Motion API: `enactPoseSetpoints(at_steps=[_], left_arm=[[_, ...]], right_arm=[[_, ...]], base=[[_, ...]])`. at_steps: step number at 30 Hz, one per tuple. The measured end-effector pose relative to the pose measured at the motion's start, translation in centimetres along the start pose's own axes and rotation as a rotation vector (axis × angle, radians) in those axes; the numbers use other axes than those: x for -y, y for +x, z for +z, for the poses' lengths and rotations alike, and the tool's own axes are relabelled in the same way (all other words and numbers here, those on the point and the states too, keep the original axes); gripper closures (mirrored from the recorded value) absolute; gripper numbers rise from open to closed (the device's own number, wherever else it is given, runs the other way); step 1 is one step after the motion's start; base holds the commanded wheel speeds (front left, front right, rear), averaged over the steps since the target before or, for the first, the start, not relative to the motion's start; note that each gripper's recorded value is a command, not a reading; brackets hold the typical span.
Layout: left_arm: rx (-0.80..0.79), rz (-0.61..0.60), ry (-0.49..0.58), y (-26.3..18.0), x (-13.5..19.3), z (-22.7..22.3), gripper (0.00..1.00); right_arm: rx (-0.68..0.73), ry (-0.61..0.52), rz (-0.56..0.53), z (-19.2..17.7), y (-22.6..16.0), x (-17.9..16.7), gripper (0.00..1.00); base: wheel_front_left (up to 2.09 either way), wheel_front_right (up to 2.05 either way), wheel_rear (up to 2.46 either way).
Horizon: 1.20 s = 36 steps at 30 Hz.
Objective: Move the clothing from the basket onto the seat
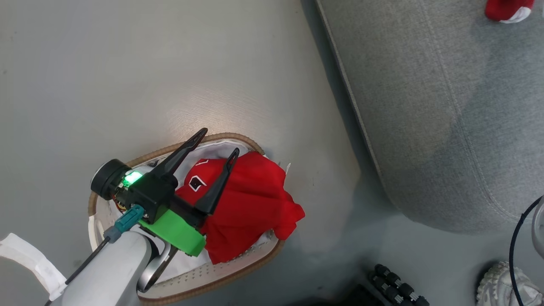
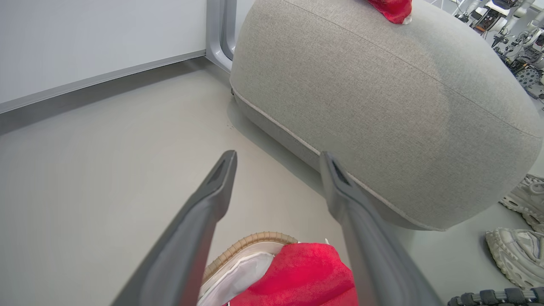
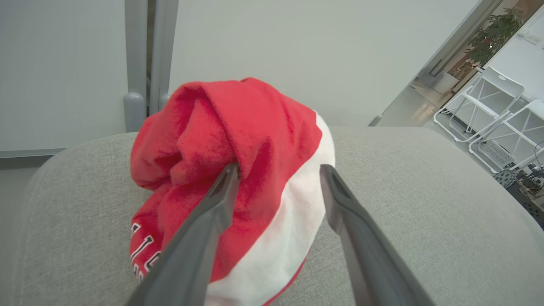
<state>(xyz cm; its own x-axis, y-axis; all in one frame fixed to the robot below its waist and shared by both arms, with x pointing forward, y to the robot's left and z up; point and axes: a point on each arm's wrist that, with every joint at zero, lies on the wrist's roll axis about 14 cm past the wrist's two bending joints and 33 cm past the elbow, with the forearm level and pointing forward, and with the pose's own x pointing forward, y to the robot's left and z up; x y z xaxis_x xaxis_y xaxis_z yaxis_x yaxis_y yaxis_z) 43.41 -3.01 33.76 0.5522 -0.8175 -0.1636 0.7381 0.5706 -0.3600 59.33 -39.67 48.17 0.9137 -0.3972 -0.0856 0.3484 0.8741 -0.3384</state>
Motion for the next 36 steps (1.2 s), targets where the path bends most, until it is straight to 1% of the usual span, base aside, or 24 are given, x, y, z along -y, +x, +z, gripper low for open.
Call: enactPoseSetpoints(at_steps=[4,10,12,16,19,20,22,26,30,33,36], left_arm=[[-0.008,0.044,-0.011,-0.7,-1.0,-0.3,0.0],[0.023,0.085,0.003,-0.8,-1.4,1.2,0.0],[0.034,0.1,0.011,-0.9,-1.3,1.8,0.0],[0.07,0.145,0.03,-1.3,-1.5,3.6,0.0],[0.088,0.19,0.038,-2.0,-1.6,4.6,0.0],[0.103,0.237,0.036,-2.7,-2.2,5.3,0.0],[0.117,0.288,0.042,-3.8,-2.8,6.0,0.0],[0.126,0.361,0.07,-5.6,-3.3,6.9,0.0],[0.149,0.466,0.077,-8.3,-4.5,7.8,0.0],[0.172,0.546,0.084,-10.4,-5.3,8.6,0.0],[0.197,0.655,0.059,-13.4,-6.3,8.8,0.0]], right_arm=[[-0.047,0.009,0.0,-2.9,-0.7,-1.3,0.0],[-0.036,0.027,0.035,-3.1,-2.4,-2.8,0.0],[-0.021,0.023,0.063,-2.5,-3.2,-3.4,0.0],[0.08,0.06,0.111,0.7,-5.1,-4.3,0.0],[0.108,0.104,0.154,1.3,-7.4,-5.1,0.0],[0.134,0.132,0.185,2.1,-8.8,-5.6,0.0],[0.163,0.166,0.212,3.1,-10.2,-6.1,0.0],[0.18,0.219,0.263,3.7,-12.9,-7.1,0.0],[0.198,0.312,0.307,4.6,-15.4,-8.5,0.0],[0.202,0.345,0.344,4.9,-17.0,-9.5,0.0],[0.196,0.367,0.389,4.9,-18.8,-10.9,0.0]], base=[[0.0,0.0,0.0],[0.0,0.0,0.0],[0.0,0.0,0.0],[0.0,0.0,0.0],[0.0,0.0,0.0],[0.0,0.0,0.0],[0.0,0.0,0.0],[0.0,0.0,0.0],[0.0,0.0,0.0],[0.0,0.0,0.0],[0.0,0.0,0.0]])
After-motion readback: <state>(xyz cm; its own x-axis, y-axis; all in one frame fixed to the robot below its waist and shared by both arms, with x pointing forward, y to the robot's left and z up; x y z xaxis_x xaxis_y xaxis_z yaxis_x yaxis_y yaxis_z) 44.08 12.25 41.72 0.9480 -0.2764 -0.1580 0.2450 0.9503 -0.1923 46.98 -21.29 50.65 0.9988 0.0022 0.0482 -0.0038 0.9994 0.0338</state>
